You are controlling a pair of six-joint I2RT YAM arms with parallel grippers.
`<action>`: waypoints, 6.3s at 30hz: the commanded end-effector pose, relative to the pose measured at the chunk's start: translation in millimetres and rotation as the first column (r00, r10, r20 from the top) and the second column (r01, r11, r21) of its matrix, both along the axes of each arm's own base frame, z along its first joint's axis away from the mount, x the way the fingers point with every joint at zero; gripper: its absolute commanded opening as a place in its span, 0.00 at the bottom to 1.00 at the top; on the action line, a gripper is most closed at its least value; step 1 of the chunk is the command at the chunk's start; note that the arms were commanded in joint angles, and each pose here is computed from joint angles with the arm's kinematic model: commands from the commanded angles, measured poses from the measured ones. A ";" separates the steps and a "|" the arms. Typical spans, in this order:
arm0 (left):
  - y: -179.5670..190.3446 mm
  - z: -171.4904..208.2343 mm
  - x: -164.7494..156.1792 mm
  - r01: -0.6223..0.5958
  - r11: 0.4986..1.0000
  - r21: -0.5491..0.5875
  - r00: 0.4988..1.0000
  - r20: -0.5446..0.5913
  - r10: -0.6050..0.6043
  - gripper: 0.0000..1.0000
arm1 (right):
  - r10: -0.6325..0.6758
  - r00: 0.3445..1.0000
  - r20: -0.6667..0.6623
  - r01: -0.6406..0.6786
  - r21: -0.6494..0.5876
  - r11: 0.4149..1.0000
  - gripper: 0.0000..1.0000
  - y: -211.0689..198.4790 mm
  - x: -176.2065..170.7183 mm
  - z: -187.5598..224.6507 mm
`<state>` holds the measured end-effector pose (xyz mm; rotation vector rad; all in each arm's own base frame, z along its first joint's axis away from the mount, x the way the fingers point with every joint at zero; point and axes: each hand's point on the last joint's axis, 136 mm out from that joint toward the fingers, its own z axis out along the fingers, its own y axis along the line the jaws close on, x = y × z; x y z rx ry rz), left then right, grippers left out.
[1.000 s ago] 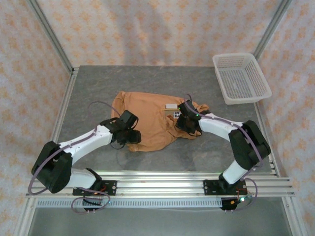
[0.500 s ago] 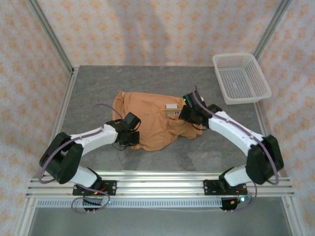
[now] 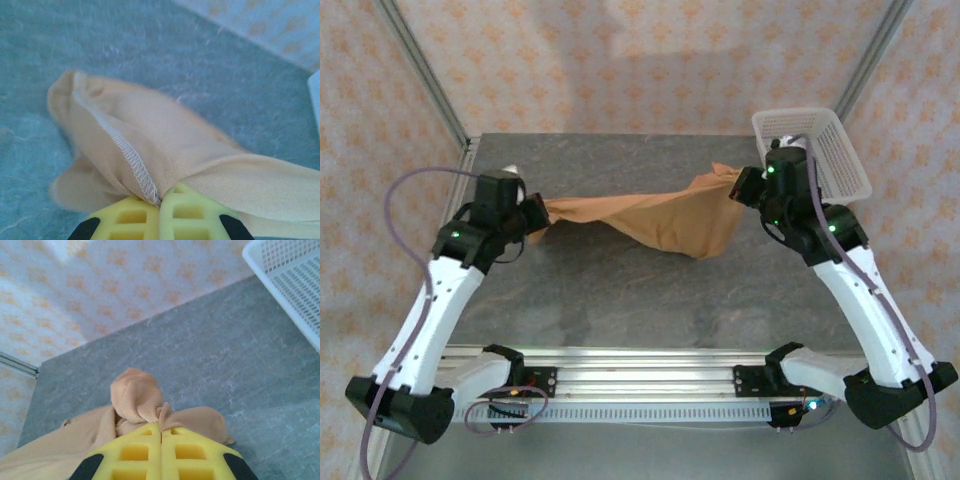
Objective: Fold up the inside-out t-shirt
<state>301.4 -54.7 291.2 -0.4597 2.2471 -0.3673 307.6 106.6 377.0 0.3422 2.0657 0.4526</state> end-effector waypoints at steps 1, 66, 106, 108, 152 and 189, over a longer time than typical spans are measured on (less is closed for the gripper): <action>17.6 58.7 -27.1 -0.022 0.999 0.041 0.995 0.096 0.018 0.00 | -0.043 0.993 0.108 0.043 0.006 0.999 0.00 -21.6 -21.5 50.8; 7.1 -261.0 4.9 -0.025 1.000 0.012 0.842 -0.539 0.028 0.00 | 0.073 0.668 -0.741 -0.140 -0.028 0.990 0.00 41.7 -79.8 -329.5; -278.0 -212.1 8.9 0.865 0.286 0.411 0.430 -0.314 -0.847 0.60 | 0.047 0.753 -0.657 -0.030 0.037 0.999 0.00 9.9 28.7 -294.5; -281.3 -217.0 11.1 0.871 0.274 0.407 0.419 -0.327 -0.847 0.61 | 0.048 0.752 -0.658 -0.031 0.037 0.999 0.00 9.3 27.5 -295.1; -253.2 -244.8 42.7 0.883 0.287 0.372 0.446 -0.474 -0.759 0.63 | 0.072 0.758 -0.648 -0.072 0.026 0.997 0.00 -7.8 9.2 -271.8; -283.4 -155.3 40.4 0.809 0.587 0.046 0.570 -0.308 -0.762 0.00 | 0.034 0.780 -0.625 0.005 0.060 0.998 0.32 2.3 35.5 -273.6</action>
